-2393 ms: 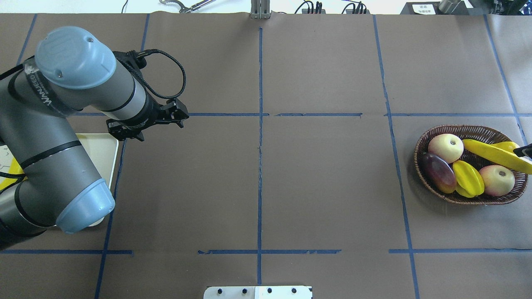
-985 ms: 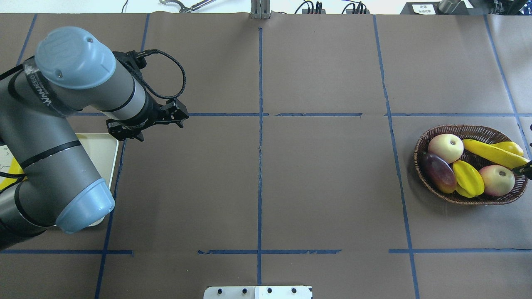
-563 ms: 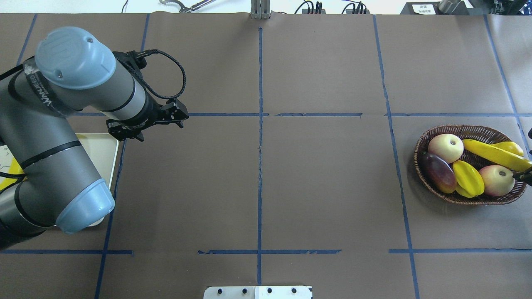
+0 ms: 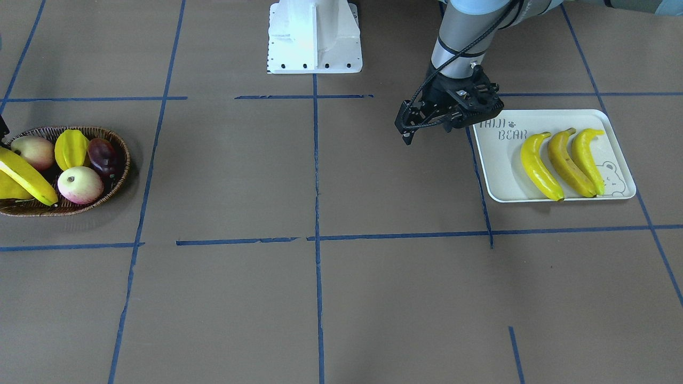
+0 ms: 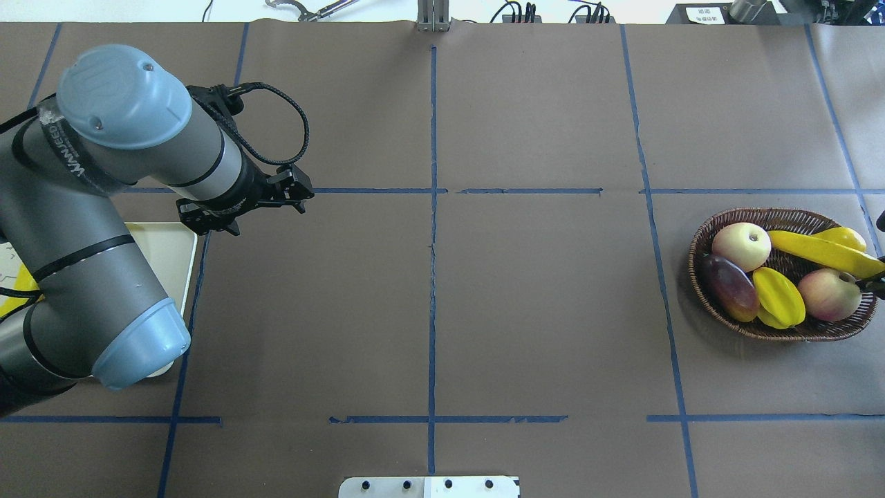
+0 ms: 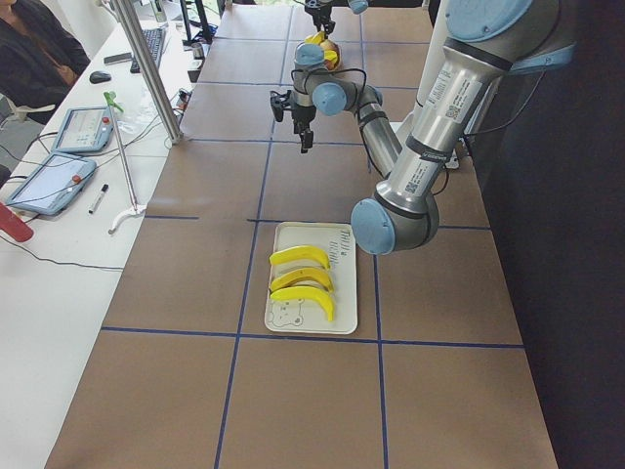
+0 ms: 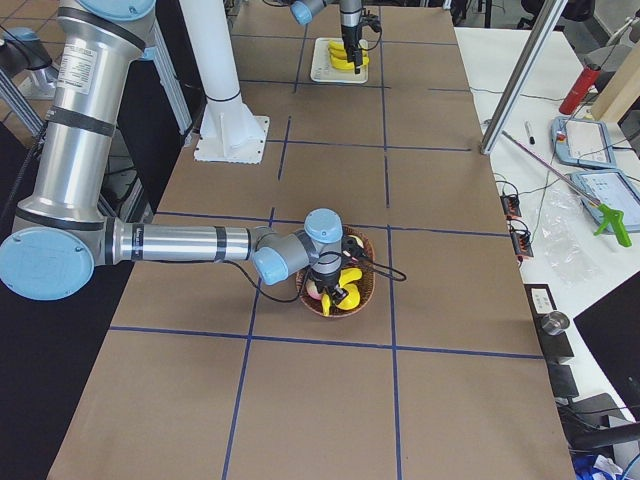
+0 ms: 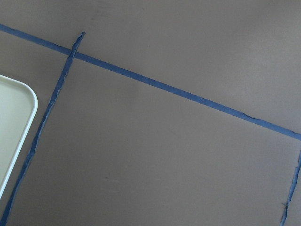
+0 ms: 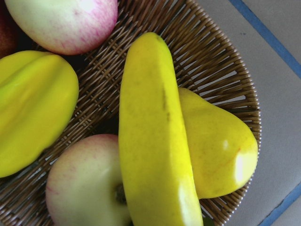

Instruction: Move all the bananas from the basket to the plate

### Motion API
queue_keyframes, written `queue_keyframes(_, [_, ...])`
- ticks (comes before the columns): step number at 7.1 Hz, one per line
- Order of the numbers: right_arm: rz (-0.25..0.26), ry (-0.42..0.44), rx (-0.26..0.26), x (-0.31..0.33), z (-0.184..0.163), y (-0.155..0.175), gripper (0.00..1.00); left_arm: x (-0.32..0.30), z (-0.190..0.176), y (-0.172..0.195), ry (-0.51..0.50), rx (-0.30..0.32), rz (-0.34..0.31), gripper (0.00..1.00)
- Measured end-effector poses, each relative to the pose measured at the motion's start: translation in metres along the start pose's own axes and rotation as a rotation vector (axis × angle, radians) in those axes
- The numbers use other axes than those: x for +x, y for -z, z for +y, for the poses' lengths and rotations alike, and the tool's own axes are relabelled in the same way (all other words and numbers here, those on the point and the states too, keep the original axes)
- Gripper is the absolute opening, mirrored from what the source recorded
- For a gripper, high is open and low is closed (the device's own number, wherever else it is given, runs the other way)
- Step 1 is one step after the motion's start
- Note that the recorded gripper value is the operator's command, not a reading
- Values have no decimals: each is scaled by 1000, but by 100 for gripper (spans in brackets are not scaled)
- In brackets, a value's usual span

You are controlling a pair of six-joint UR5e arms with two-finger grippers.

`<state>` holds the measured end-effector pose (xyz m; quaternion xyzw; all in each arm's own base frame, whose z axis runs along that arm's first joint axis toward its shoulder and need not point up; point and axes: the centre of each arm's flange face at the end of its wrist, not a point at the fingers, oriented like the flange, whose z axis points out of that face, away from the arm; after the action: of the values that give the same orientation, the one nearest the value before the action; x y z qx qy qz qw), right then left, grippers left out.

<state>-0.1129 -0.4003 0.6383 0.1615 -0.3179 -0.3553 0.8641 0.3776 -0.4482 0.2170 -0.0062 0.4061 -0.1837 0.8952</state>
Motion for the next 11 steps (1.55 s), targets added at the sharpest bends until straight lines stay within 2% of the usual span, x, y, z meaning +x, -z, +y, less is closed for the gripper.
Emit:
queue_keyframes(2, [2,3,6,0,-1,2,10,-2,0,-1,-1,-1,-1,100])
queue_keyframes(3, [2,5,10,-1,-1,3,1,-3,0,-2,-2,-1,-1,100])
queue_keyframes(6, [2,-7,43,-3,5,23,0,-2,0,-3,-3,-1,0,100])
queue_keyframes(9, [-40,-78,134,13,12,65,0,-1,2,-3,-5,-3,2,100])
queue_keyframes(11, [-83,-131,187,18,-17,87,0,3,4,1,-13,-2,19,100])
